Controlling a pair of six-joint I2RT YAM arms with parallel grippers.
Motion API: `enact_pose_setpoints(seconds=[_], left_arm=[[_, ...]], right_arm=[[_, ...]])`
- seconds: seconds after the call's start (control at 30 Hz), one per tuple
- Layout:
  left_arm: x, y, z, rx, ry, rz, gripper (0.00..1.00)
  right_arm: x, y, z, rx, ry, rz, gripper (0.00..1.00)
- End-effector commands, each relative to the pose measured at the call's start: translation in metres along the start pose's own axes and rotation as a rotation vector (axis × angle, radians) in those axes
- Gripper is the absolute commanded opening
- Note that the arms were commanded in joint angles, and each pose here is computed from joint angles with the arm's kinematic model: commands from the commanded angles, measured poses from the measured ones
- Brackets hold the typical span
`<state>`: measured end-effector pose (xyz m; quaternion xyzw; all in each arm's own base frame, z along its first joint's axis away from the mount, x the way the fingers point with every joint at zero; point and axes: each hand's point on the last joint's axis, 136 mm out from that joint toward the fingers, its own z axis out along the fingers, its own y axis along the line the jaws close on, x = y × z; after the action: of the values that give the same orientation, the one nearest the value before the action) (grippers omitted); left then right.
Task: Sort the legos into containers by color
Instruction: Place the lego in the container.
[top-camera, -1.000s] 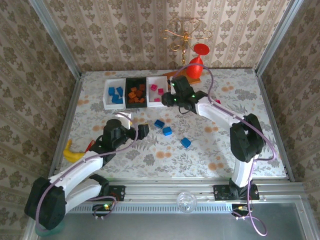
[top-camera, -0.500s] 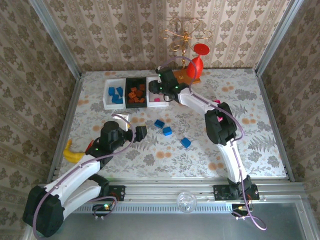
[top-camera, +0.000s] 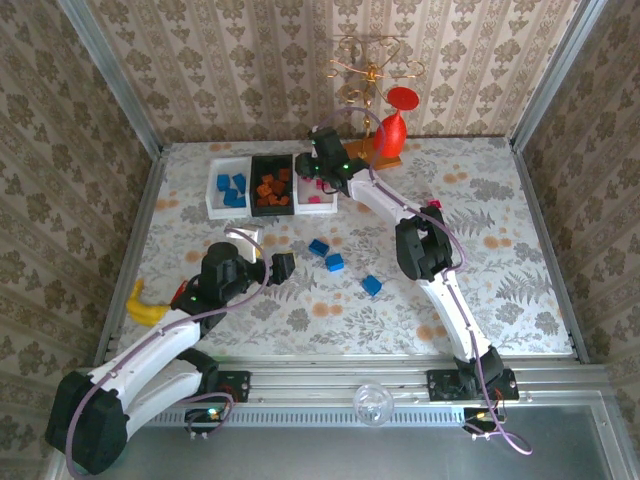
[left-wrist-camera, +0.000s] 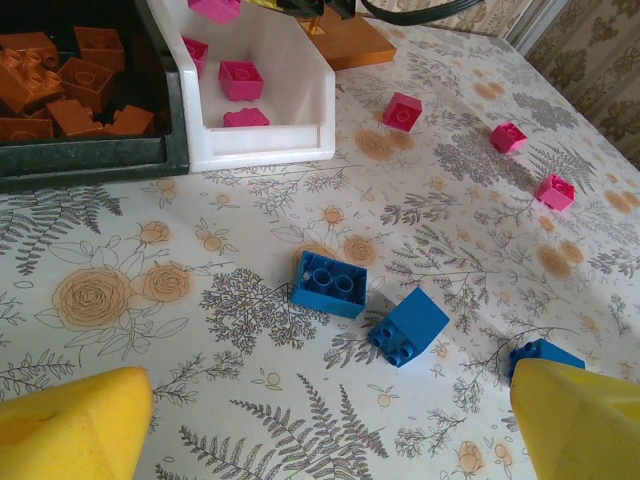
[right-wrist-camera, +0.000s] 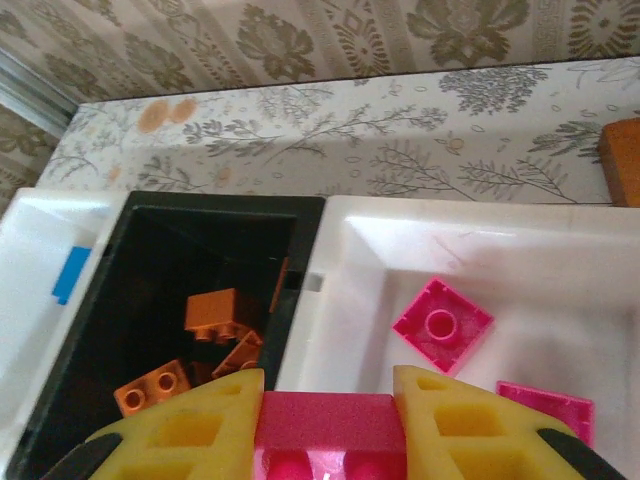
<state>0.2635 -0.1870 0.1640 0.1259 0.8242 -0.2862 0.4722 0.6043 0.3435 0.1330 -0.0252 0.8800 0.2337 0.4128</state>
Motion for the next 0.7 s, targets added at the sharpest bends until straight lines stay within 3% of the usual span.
enact_pose_setpoints(seconds=[0.0, 0.1, 0.3, 0.5, 0.67], left_arm=[[-0.002, -0.001, -0.002, 0.009, -0.001, -0.017, 0.93], [-0.002, -0.001, -0.002, 0.008, -0.001, -0.024, 0.93], [-0.007, -0.003, -0.002, 0.015, -0.006, -0.023, 0.93], [-0.012, -0.017, 0.002, 0.081, -0.017, -0.002, 0.93], [-0.013, -0.031, 0.010, 0.127, -0.026, 0.030, 0.93]], right_arm=[[-0.007, -0.020, 0.000, 0.065, -0.004, -0.001, 0.30], [-0.006, -0.024, 0.001, 0.056, 0.009, 0.003, 0.35], [-0.013, -0.011, -0.015, -0.001, 0.033, -0.021, 0.57], [-0.029, 0.006, -0.071, -0.059, 0.016, -0.068, 0.63], [-0.001, -0.041, -0.126, 0.090, 0.005, -0.077, 0.68]])
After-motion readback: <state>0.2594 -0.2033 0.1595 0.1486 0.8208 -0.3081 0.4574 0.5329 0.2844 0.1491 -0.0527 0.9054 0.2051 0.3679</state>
